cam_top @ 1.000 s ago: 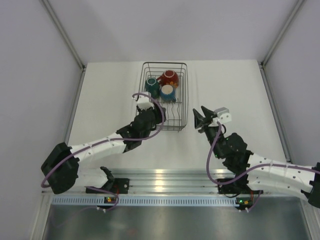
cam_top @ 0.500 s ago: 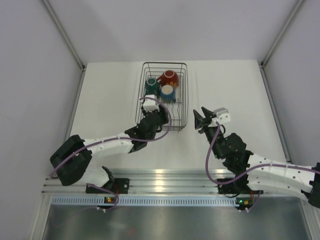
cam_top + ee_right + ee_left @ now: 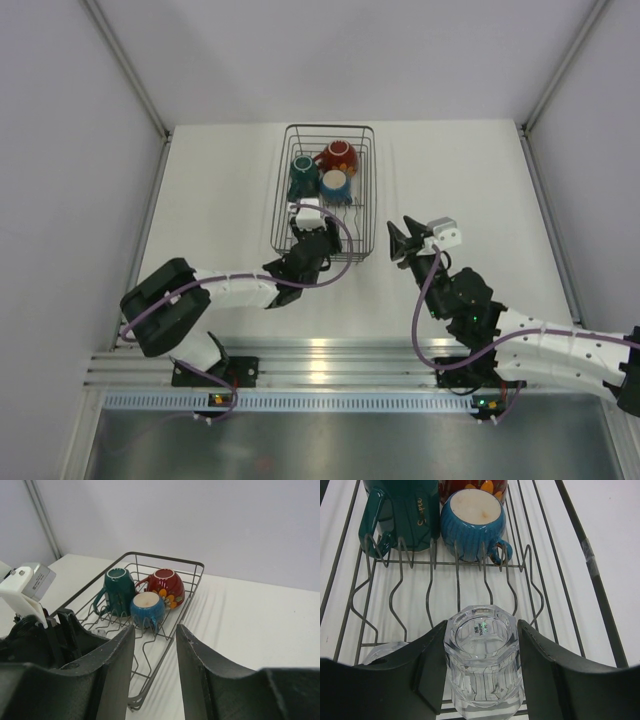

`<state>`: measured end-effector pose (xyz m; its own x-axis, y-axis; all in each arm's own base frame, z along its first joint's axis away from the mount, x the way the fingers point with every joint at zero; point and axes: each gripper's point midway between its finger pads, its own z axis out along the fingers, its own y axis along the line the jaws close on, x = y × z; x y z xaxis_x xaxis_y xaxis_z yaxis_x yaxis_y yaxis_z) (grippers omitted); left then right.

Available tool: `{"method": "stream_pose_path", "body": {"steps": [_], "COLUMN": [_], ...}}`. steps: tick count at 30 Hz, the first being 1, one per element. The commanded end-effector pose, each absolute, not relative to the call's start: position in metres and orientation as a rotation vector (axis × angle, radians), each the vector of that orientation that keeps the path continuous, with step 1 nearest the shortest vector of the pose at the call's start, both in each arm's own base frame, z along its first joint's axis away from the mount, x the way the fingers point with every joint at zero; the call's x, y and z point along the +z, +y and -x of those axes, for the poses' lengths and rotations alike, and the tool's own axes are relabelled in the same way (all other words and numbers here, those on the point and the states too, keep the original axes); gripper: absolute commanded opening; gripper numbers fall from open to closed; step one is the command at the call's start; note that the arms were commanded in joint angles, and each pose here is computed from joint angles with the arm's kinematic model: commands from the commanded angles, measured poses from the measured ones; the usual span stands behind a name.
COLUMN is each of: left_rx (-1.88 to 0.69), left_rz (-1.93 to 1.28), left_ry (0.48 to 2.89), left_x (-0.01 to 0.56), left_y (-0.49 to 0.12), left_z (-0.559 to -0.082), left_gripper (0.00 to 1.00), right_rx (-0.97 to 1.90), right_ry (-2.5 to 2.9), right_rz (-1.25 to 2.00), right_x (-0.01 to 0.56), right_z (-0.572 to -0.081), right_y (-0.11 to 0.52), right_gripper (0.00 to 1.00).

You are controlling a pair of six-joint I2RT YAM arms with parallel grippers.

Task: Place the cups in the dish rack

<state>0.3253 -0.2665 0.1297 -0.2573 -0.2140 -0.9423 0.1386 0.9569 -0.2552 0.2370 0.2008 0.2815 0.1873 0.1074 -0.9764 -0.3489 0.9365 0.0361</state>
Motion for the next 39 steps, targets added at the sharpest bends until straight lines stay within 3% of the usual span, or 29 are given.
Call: {"method": "stream_pose_path", "body": {"steps": [1, 22, 39], "left_rx": [-0.341, -0.077, 0.062], "left_rz": [0.035, 0.021, 0.021], "left_ry": [1.756, 1.722, 1.686], "left_x": [0.132, 0.095, 0.100], "left_y": [-0.275, -0.260, -0.245], "left_z": [-0.323, -0.319, -0.318], "left_gripper": [0.00, 0.00, 0.00], "right_rx": [0.349, 0.350, 0.354], "right_ry": [1.341, 1.344, 1.346], "right_rz": [0.196, 0.187, 0.183], "right_x": [0.285, 0.282, 0.280], "right_z": [-0.233, -0.232, -0.230], "right_y": [0.200, 0.196, 0.194], "right_gripper": [0.40, 0.40, 0.41]}}
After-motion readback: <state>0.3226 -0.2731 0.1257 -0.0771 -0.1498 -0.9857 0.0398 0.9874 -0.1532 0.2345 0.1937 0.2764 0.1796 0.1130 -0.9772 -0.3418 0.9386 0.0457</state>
